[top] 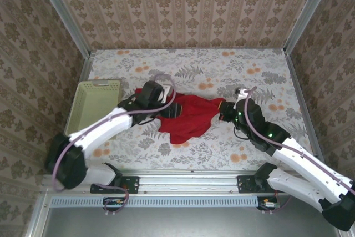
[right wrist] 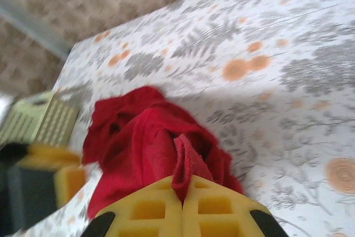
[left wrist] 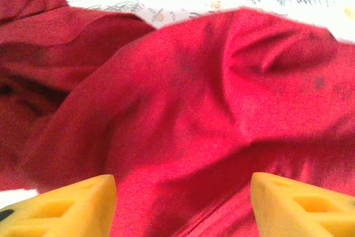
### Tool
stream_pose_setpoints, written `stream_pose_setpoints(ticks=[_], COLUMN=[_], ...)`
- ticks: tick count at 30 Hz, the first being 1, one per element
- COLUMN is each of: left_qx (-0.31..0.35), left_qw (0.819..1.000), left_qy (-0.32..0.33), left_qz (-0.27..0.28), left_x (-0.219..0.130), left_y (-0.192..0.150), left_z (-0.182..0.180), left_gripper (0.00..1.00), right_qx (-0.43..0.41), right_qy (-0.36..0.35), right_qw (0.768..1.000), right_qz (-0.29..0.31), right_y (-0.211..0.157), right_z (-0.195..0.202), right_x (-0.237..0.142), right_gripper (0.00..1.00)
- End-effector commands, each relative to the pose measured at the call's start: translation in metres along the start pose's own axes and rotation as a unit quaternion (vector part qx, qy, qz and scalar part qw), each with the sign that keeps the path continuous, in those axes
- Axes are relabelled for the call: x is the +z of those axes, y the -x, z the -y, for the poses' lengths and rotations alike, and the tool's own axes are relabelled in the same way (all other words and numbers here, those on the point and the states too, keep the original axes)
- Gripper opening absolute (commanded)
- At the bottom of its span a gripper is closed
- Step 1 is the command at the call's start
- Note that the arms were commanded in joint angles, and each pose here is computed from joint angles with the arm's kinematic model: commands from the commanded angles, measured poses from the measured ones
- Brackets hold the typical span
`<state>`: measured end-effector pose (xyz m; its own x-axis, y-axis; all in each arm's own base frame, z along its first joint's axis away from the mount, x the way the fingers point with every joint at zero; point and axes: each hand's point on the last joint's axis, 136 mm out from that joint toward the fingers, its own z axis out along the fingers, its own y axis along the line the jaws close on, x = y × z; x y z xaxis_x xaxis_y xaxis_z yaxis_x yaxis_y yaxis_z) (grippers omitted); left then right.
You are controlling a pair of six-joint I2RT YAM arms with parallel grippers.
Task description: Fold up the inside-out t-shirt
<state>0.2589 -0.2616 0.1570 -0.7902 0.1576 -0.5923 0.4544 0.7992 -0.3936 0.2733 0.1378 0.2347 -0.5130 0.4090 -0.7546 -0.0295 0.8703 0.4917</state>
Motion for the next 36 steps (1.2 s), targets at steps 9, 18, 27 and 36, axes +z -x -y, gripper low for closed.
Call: stream_pose_setpoints(ticks=[9, 18, 27, 36], left_qx=[0.040, 0.057, 0.105, 0.203], left_qw=[0.999, 0.997, 0.993, 0.946], left_qy=[-0.019, 0.033, 0.046, 0.122], left_qz=[-0.023, -0.035, -0.009, 0.222], left_x=[0.012, 0.044, 0.028, -0.161], left_y=[-0.082, -0.077, -0.034, 0.136], left_z=[-0.018, -0.036, -0.021, 0.046], left_gripper=[0.86, 0.80, 0.13, 0.00], right_qx=[0.087, 0.082, 0.049, -0.009], right_qy=[-0.045, -0.055, -0.060, 0.012], right_qw=[0.995, 0.995, 0.997, 0.990], right_qz=[0.002, -0.003, 0.029, 0.140], right_y=[-0.006, -0.002, 0.033, 0.148], right_z=[0.036, 0.040, 0.035, -0.033], right_x=[0.008, 0.001, -0.019, -0.088], right_gripper=[0.00, 0.00, 0.00, 0.00])
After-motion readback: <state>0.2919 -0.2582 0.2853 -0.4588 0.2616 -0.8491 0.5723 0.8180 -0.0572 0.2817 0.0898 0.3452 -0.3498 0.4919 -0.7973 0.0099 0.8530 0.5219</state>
